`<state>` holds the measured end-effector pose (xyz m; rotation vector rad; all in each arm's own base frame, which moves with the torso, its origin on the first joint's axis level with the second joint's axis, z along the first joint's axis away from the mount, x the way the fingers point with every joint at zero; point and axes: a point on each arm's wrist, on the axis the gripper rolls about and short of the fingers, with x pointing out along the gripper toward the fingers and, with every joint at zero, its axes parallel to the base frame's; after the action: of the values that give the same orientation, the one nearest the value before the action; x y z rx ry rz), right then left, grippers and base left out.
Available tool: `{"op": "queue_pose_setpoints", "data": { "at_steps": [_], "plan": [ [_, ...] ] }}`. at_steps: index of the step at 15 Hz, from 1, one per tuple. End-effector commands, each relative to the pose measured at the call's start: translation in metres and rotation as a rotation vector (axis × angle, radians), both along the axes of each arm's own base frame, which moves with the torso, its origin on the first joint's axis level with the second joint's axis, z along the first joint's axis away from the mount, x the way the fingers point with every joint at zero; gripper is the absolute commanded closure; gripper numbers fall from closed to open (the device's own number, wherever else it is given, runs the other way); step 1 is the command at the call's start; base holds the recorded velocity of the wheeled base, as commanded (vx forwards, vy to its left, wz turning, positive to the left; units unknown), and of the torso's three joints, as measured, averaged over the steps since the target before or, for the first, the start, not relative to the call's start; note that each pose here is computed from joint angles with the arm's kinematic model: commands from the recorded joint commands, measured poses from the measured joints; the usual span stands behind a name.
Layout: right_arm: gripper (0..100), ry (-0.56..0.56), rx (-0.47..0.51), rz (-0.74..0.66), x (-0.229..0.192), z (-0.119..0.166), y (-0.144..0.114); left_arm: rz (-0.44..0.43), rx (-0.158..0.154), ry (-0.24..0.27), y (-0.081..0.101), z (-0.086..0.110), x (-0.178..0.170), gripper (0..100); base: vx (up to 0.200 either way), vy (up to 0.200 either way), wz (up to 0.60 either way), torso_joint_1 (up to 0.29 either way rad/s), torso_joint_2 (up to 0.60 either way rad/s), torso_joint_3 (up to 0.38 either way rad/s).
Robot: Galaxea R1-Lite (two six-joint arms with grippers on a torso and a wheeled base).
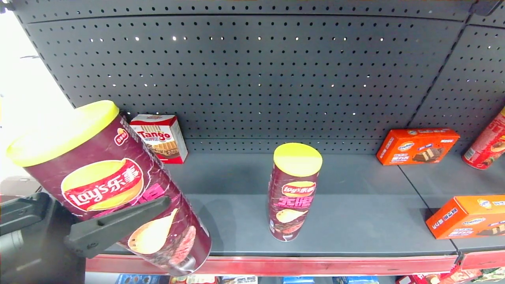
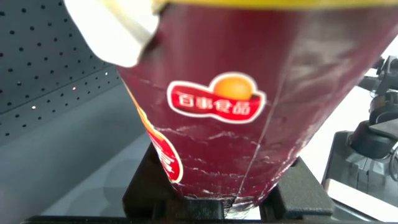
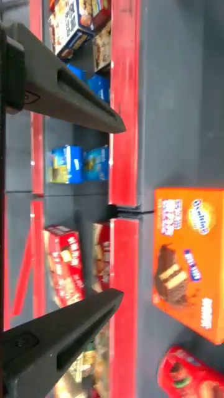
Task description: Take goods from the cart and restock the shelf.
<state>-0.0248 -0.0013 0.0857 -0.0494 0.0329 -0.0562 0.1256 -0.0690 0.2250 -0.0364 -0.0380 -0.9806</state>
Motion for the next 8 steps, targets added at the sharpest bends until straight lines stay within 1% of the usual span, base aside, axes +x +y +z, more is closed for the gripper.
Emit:
{"op": "queue_pose_setpoints", "data": {
  "at_steps": [1, 2, 3, 4, 5, 6, 7, 8],
  "plan": [
    [0, -0.030, -0.029, 0.018, -0.0001, -0.0018, 0.0004, -0.002, -0.002, -0.003, -0.0002, 0.0010, -0.0001, 100, 0.000, 0.000, 0.00, 0.000, 0.00, 0.000],
    [0, -0.062, -0.071, 0.063, 0.0015, -0.0022, 0.0015, -0.004, -0.002, -0.003, -0.0004, 0.0010, -0.0002, 100, 0.000, 0.000, 0.00, 0.000, 0.00, 0.000],
    [0, -0.081, -0.083, 0.127, 0.0023, -0.0026, 0.0029, -0.010, -0.002, -0.005, -0.0008, 0.0012, -0.0009, 100, 0.000, 0.000, 0.00, 0.000, 0.00, 0.000],
    [0, -0.080, -0.066, 0.193, 0.0020, -0.0024, 0.0044, -0.022, -0.004, -0.008, -0.0025, 0.0018, -0.0014, 100, 0.000, 0.000, 0.00, 0.000, 0.00, 0.000],
    [0, -0.051, 0.008, 0.140, 0.0016, -0.0037, 0.0032, -0.027, -0.007, -0.015, -0.0037, 0.0044, -0.0008, 100, 0.000, 0.000, 0.00, 0.000, 0.00, 0.000],
    [0, -0.052, 0.064, 0.004, 0.0016, -0.0038, 0.0002, -0.028, -0.009, -0.023, -0.0041, 0.0074, -0.0005, 100, 0.000, 0.000, 0.00, 0.000, 0.00, 0.000],
    [0, -0.037, 0.080, -0.055, 0.0027, -0.0091, -0.0011, -0.034, -0.011, -0.027, -0.0051, 0.0089, -0.0004, 100, 0.000, 0.000, 0.00, 0.000, 0.00, 0.000],
    [0, -0.036, 0.071, -0.047, 0.0027, -0.0091, -0.0009, -0.037, -0.013, -0.031, -0.0056, 0.0107, 0.0000, 100, 0.000, 0.000, 0.00, 0.000, 0.00, 0.000]
  ]
}}
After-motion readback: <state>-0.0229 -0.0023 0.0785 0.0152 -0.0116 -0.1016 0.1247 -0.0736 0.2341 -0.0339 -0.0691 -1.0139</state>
